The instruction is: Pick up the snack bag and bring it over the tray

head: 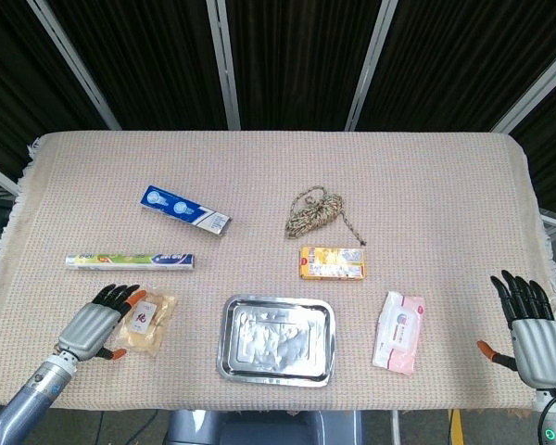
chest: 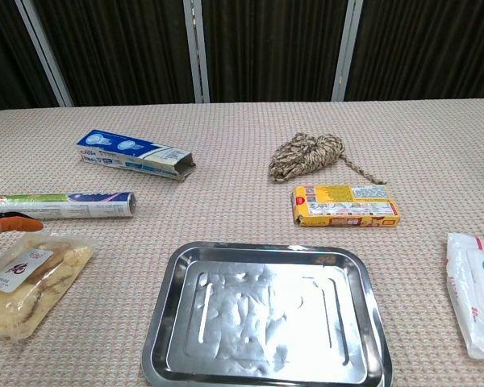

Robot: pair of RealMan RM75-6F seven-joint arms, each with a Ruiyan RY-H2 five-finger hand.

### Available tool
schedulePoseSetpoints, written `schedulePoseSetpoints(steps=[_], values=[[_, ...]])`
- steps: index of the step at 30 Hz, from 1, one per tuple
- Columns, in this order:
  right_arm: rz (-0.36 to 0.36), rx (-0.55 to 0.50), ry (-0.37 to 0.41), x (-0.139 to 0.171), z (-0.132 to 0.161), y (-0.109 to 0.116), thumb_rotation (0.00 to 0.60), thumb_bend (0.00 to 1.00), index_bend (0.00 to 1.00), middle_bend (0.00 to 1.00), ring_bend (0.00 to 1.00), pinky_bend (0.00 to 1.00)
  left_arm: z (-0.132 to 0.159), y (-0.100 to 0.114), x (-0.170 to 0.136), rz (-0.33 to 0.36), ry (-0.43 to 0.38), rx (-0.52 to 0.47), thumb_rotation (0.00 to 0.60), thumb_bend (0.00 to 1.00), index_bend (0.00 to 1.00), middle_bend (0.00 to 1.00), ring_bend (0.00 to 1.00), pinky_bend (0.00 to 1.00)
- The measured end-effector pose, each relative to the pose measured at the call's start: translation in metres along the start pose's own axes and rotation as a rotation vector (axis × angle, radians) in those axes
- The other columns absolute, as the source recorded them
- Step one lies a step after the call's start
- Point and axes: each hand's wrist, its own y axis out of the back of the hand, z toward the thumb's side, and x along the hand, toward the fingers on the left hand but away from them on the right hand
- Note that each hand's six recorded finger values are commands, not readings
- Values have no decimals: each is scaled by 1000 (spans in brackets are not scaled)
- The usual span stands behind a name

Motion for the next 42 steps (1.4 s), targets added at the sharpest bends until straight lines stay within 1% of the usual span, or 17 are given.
schedulePoseSetpoints(steps=[6,8,9,11,12,14,16,18,19,22,27,31,34,35,38,40,42], values=[[6,3,-4,0,-1,-1,600,0,34,0,0,0,10,-6,18,-23,-16,-18,600,6,73,0,0,0],[4,4,-6,0,-1,0,600,0,34,0,0,0,13,-6,23,-20,-22,-20,600,26,99,0,0,5],[4,4,-7,0,-1,0,600,0,34,0,0,0,15,-6,26,-19,-23,-22,600,55,124,0,0,30],[4,3,-9,1,-1,-1,600,0,34,0,0,0,16,-6,29,-20,-20,-25,600,128,184,0,4,138],[5,3,-10,1,-2,-1,600,0,34,0,0,0,17,-6,32,-18,-19,-28,600,194,228,1,26,234],[7,3,-12,1,-2,-1,600,0,34,0,0,0,17,-6,36,-9,-16,-29,600,309,319,35,126,401],[9,3,-13,1,-2,-2,600,0,34,0,0,0,18,-6,40,6,-13,-27,600,367,394,102,219,481],[9,3,-13,1,-2,-2,600,0,34,0,0,0,18,-5,42,26,-13,-27,600,402,453,162,279,514],[9,3,-13,1,-2,-2,600,0,34,0,0,0,19,-4,43,36,-15,-28,600,416,481,191,299,521],[10,3,-15,1,-3,-2,600,0,35,0,0,0,19,2,43,81,-19,-39,600,442,515,229,320,532],[11,2,-14,1,-3,-2,600,0,35,0,0,0,19,16,40,176,-35,-94,600,442,512,243,319,532],[11,1,-9,0,-2,-2,600,0,35,0,0,0,27,25,36,211,-74,-148,600,439,495,243,318,529],[12,-1,-3,-1,-1,-2,600,0,35,0,0,0,41,31,36,215,-135,-209,600,441,488,241,318,528],[11,-1,-1,-1,-1,-2,600,0,35,0,0,0,50,35,36,216,-168,-225,600,442,487,240,318,528],[9,1,3,-2,0,-1,600,0,35,0,0,0,70,46,40,226,-244,-226,600,441,484,238,317,527],[8,1,3,-1,-1,0,600,0,35,0,0,0,89,55,44,242,-303,-216,600,439,475,233,317,527],[8,1,2,-1,-1,-1,600,0,35,0,0,0,103,61,49,252,-336,-209,600,438,467,229,317,527]])
